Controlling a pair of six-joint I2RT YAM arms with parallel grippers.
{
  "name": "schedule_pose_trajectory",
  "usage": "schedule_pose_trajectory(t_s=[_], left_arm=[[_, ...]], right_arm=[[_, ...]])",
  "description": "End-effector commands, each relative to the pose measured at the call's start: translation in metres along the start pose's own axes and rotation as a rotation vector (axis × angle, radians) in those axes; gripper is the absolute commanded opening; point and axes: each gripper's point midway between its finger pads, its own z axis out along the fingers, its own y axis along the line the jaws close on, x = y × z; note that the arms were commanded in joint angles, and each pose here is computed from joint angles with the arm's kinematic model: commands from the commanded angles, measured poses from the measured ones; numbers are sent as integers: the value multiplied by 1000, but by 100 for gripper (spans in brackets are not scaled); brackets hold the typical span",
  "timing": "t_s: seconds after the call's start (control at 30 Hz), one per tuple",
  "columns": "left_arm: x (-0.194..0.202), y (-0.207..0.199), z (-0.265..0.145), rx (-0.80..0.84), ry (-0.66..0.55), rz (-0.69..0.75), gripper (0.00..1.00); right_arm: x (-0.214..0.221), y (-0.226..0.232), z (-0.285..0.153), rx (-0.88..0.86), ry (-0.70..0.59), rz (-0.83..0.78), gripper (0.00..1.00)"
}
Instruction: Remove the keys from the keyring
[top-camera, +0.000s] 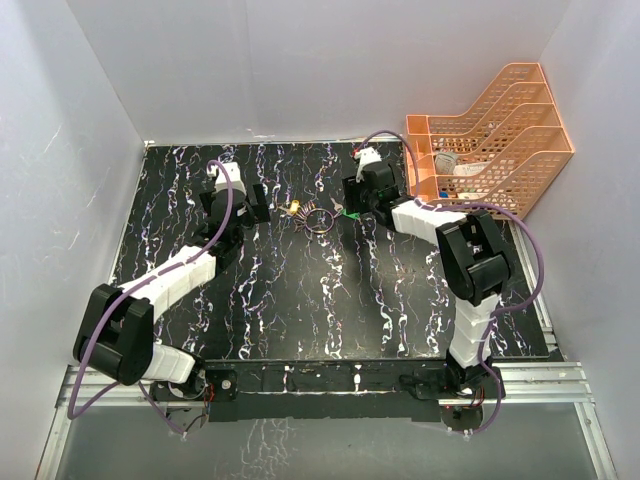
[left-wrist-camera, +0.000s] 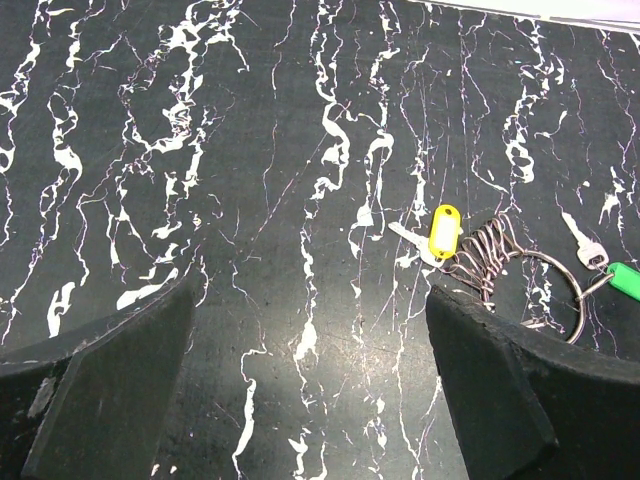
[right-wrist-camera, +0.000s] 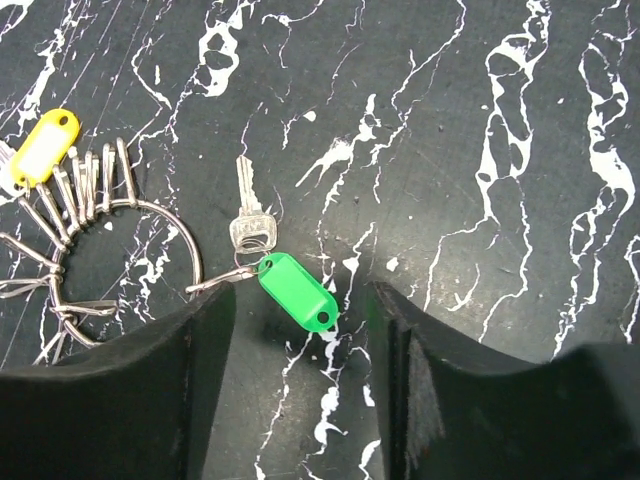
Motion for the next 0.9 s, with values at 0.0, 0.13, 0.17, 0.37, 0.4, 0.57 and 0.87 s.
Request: schedule_pose_trajectory(t_s=[0.0,0.13,0.17,0.37,0.4,0.57,0.87], left_arm=[[-1,3,-1,-15,-3,-4,99],[5,3,1,-21,23,1,99],[5,3,1,-20,27,0,99],[7,1,2,-9,26,-4,99],[6,0,2,-9,26,-4,99],[5,1,1,-11,21,-8,99],[4,2,-3,-7,15,-9,99]], right_arm=[[-25,3,8,8,-64,-22,48],[-19,6,15,6,-41,-25,45],[-17,6,17,7,-35,-24,47],[-12,10,27,-9,-8,-29,60],[-12,10,27,-10,-6,-31,65],[-2,9,29,-6,16,-38,77],[18,3,44,22,62,-54,77]])
